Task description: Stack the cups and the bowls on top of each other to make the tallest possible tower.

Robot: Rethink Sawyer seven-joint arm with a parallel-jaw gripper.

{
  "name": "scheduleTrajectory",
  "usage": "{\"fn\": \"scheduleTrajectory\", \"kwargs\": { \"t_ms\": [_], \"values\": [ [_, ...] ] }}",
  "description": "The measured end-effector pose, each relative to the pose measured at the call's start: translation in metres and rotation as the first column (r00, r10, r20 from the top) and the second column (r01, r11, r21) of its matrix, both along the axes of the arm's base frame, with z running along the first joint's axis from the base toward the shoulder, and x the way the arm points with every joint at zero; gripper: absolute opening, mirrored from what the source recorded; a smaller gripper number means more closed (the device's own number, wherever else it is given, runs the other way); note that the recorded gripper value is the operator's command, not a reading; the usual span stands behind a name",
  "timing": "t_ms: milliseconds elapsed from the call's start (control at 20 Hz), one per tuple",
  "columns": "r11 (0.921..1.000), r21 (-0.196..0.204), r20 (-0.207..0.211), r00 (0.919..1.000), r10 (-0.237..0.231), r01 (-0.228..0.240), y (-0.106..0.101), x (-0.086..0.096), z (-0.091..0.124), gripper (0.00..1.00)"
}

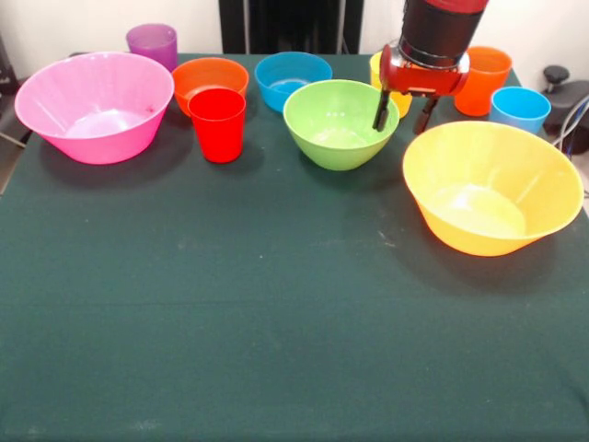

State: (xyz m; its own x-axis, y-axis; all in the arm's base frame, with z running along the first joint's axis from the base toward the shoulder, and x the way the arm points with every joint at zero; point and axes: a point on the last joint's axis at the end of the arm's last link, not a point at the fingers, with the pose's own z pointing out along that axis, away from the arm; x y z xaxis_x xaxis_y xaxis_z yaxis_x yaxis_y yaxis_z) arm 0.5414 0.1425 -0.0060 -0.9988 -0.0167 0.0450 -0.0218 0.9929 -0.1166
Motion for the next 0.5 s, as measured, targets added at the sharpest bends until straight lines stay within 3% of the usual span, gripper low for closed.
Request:
{"fn": "scheduleTrajectory", "kwargs": {
  "t_ms": [500],
  "values": [
    [0.9998,-0.001,-0.006,0.9998,-0.018,0.018,-0.0101,0.0007,-0.0028,1.00]
  ]
}}
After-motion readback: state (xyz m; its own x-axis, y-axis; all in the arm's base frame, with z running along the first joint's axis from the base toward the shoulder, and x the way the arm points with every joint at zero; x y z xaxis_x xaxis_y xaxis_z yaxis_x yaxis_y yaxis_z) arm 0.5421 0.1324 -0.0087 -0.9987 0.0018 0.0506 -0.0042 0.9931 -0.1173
